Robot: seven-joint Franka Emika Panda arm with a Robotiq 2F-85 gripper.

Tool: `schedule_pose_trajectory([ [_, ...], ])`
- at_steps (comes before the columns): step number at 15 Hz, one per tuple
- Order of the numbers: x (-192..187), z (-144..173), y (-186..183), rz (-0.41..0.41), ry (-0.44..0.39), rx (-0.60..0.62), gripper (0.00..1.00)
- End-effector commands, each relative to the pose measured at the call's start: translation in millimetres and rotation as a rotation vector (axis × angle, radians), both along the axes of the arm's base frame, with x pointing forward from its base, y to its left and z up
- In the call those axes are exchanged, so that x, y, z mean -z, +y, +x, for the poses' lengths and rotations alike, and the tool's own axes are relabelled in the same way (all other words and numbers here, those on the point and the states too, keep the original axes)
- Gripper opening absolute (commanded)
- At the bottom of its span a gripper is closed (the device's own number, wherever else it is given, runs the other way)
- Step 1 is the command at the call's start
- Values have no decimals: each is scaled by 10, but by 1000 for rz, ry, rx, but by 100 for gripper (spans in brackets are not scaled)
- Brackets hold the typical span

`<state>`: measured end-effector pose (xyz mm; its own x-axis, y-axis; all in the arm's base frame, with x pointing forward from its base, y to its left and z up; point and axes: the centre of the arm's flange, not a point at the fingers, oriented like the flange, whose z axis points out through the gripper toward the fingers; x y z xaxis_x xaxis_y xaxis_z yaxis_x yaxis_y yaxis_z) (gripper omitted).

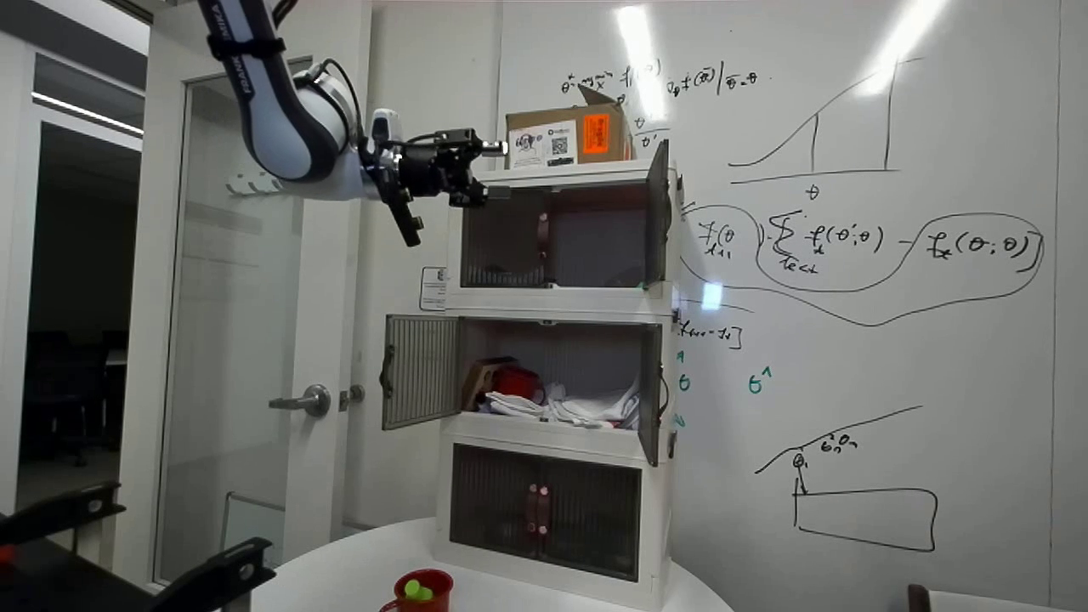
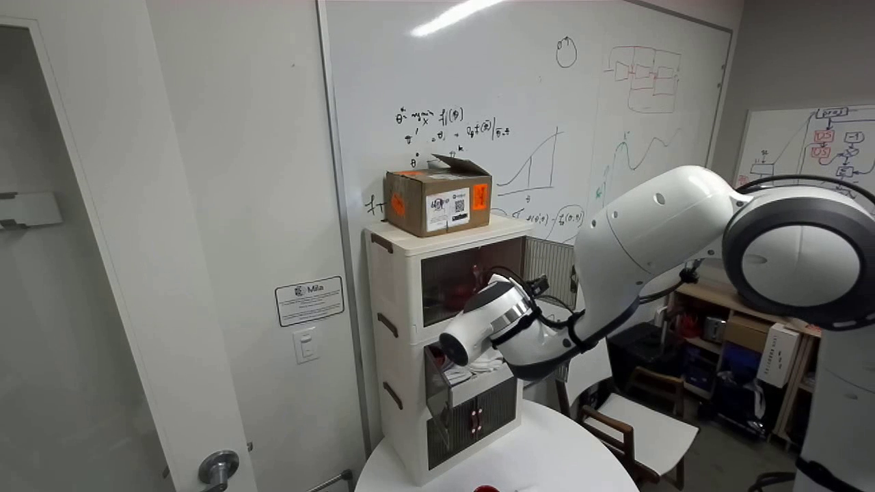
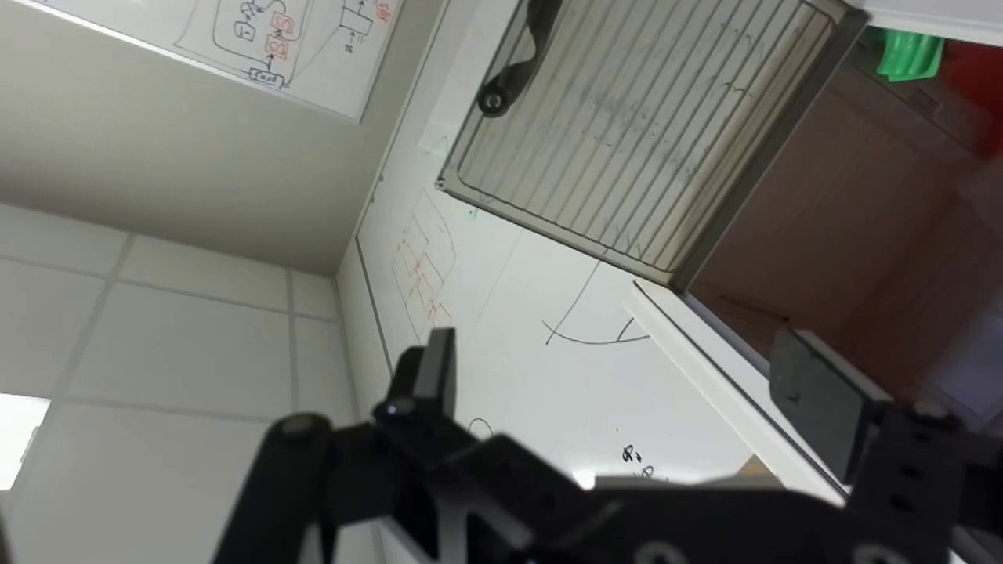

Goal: Open the left door of the topmost cabinet.

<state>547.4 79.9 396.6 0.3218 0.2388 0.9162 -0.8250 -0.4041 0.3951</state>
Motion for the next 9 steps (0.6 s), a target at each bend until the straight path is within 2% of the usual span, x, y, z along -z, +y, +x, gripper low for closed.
schedule_pose_trajectory([
  [1, -71, 352, -106, 109, -23, -79, 100],
  [5, -64, 683, -246, 212, -4, -97, 100],
  [9, 18, 999, -434, 246, 10, -76, 100],
])
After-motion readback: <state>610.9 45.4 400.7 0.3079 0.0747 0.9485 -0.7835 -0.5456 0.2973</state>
